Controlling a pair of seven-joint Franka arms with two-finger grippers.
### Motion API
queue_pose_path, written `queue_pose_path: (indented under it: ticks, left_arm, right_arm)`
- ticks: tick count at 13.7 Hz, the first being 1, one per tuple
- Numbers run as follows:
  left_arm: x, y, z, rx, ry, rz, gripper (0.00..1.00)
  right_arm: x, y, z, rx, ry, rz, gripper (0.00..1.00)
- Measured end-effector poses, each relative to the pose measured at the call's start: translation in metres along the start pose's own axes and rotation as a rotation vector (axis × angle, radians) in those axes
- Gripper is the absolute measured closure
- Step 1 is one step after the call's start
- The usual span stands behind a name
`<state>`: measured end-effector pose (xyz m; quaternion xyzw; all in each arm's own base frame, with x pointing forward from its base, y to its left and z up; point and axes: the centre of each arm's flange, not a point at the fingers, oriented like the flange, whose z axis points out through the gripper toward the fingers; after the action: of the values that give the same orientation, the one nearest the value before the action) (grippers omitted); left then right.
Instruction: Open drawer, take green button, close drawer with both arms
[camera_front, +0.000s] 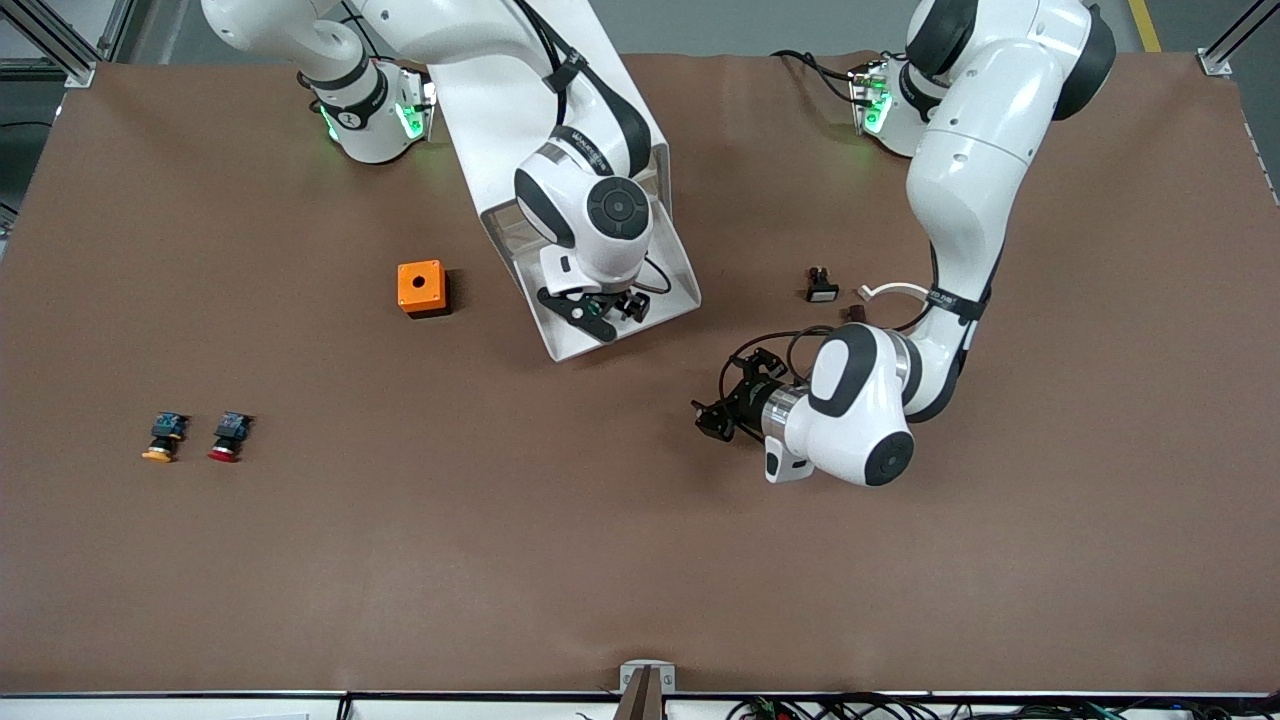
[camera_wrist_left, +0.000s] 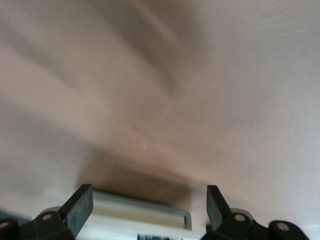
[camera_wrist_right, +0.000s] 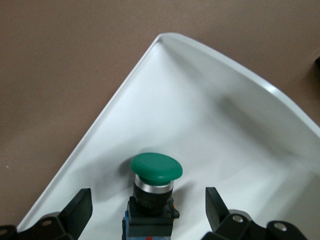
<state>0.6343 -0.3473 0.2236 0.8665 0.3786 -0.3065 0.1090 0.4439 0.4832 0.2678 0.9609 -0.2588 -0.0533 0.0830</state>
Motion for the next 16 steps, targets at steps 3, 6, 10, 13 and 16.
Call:
queue_pose_path:
  ticks: [3, 6, 10, 13, 16]
  left_arm:
    - [-0.016, 0.009, 0.000, 0.024, 0.169, 0.079, 0.00]
    - [-0.032, 0.019, -0.008, 0.011, 0.336, 0.128, 0.00]
    - [-0.057, 0.035, -0.014, -0.061, 0.477, 0.186, 0.00]
    - [-0.068, 0.041, -0.010, -0.086, 0.511, 0.211, 0.00]
    - [-0.072, 0.043, -0.007, -0.084, 0.514, 0.220, 0.00]
  right_arm:
    - [-0.002, -0.001, 0.001, -0.002, -0.001, 0.002, 0.00]
    - [-0.003, -0.001, 0.001, -0.001, -0.002, 0.022, 0.00]
    - [-0.005, -0.001, 0.001, 0.006, -0.037, 0.093, 0.31]
    - [-0.004, -0.001, 0.000, 0.010, -0.051, 0.120, 0.56]
    - [-0.001, -0.004, -0.008, 0.025, -0.048, 0.124, 0.56]
